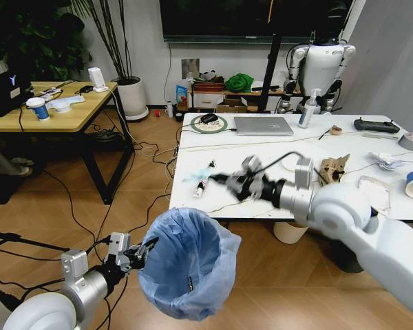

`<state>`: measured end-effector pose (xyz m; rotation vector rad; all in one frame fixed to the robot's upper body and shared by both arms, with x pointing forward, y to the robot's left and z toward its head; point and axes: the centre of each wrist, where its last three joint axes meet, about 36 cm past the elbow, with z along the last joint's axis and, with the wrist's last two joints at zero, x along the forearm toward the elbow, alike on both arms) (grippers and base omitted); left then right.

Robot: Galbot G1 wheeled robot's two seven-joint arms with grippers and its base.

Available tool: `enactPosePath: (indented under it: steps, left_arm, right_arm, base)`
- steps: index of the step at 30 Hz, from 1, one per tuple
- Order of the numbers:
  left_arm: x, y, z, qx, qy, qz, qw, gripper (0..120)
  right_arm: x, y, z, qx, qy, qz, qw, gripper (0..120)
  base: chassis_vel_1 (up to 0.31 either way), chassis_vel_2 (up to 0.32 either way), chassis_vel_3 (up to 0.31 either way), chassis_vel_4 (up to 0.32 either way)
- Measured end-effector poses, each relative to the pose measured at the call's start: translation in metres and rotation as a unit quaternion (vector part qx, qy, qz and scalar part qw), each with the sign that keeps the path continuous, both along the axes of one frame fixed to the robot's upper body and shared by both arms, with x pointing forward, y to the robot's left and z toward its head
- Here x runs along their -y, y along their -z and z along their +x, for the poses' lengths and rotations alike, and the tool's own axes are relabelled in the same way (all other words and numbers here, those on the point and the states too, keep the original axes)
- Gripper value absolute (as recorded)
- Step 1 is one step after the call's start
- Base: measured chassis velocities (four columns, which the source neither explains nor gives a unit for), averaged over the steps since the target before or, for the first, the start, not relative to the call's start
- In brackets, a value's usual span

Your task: Pick up the trash bin and place the trash from the table into it.

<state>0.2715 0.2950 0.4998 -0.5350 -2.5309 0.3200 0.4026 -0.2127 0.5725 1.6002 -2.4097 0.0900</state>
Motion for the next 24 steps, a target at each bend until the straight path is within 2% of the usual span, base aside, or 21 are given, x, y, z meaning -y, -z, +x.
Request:
enactPosePath:
  steps: [15, 19, 20, 22, 24]
  left_arm:
    - [0.002, -0.004, -0.002, 0.006, -0.006, -0.009, 0.9999, 0]
    - [0.002, -0.005, -0.002, 0.008, -0.008, -0.01, 0.9999, 0]
    - [0.002, -0.005, -0.002, 0.008, -0.008, -0.01, 0.9999, 0]
    - [0.002, -0.005, -0.002, 0.009, -0.008, -0.01, 0.9999, 0]
    - [0.002, -0.005, -0.001, 0.01, -0.008, -0.009, 0.9999, 0]
  right_arm:
    - [-0.013, 0.021, -0.018, -0.008, -0.042, -0.013, 0.999, 0]
    - [-0.009, 0.024, -0.019, -0.01, -0.034, -0.022, 0.999, 12]
    - [-0.007, 0.024, -0.019, -0.011, -0.029, -0.025, 0.999, 19]
    - [-0.005, 0.024, -0.019, -0.01, -0.026, -0.027, 0.999, 22]
    - [-0.003, 0.023, -0.02, -0.01, -0.024, -0.031, 0.999, 32]
  base:
    - [0.0, 0.0, 0.0, 0.0]
    - [0.0, 0.0, 0.0, 0.0]
    - [0.0, 0.0, 0.0, 0.0]
    - [0.0, 0.0, 0.0, 0.0]
    - [0.0, 0.0, 0.0, 0.0]
